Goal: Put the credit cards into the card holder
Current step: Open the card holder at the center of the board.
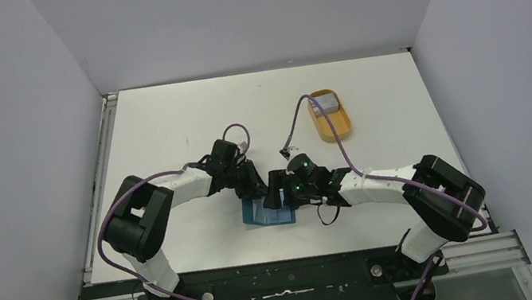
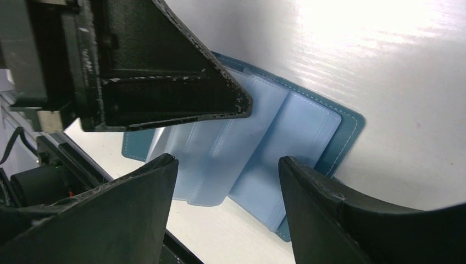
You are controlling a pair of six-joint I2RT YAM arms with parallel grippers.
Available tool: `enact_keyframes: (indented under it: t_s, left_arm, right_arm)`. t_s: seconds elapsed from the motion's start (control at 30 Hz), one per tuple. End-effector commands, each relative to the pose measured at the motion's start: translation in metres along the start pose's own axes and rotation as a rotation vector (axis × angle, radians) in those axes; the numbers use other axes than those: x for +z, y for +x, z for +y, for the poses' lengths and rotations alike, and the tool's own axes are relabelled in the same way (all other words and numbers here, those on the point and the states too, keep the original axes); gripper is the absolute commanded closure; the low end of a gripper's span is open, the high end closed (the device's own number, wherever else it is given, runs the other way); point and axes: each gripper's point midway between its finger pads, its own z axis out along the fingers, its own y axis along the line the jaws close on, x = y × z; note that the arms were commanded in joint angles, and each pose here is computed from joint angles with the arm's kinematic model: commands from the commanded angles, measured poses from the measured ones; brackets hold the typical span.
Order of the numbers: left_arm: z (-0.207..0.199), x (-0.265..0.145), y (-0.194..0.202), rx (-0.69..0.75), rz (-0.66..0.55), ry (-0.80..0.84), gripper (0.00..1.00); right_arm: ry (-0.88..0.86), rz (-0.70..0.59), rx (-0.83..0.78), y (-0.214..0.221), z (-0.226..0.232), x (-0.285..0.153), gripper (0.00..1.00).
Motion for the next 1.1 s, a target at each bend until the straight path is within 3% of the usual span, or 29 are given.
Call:
enact_keyframes:
  t_s: [0.0,0.33,0.7,0.9,1.07]
  left_arm:
    - [-0.004,0.0,-0.005,0.009,-0.01,0.013,0.91]
    - [-0.006,-0.001,-0.005,0.008,-0.007,0.018,0.92]
    - [-0.015,-0.009,-0.005,0.015,-0.009,0.043,0.67]
    - [-0.017,-0.019,-0.007,0.029,-0.024,0.038,0.64]
    - [-0.009,-0.026,-0.006,0.049,-0.031,-0.016,0.64]
  right_arm:
    - [0.022,-0.013,-0.032,-0.008,0.006,0.003,0.32]
    - [0.132,0.047,-0.034,0.005,-0.014,0.005,0.38]
    - [0.22,0.087,-0.014,0.018,-0.039,0.007,0.77]
    - [0.248,0.079,-0.022,0.016,-0.045,0.003,0.98]
    - [0.285,0.07,-0.012,0.016,-0.051,-0.005,1.0]
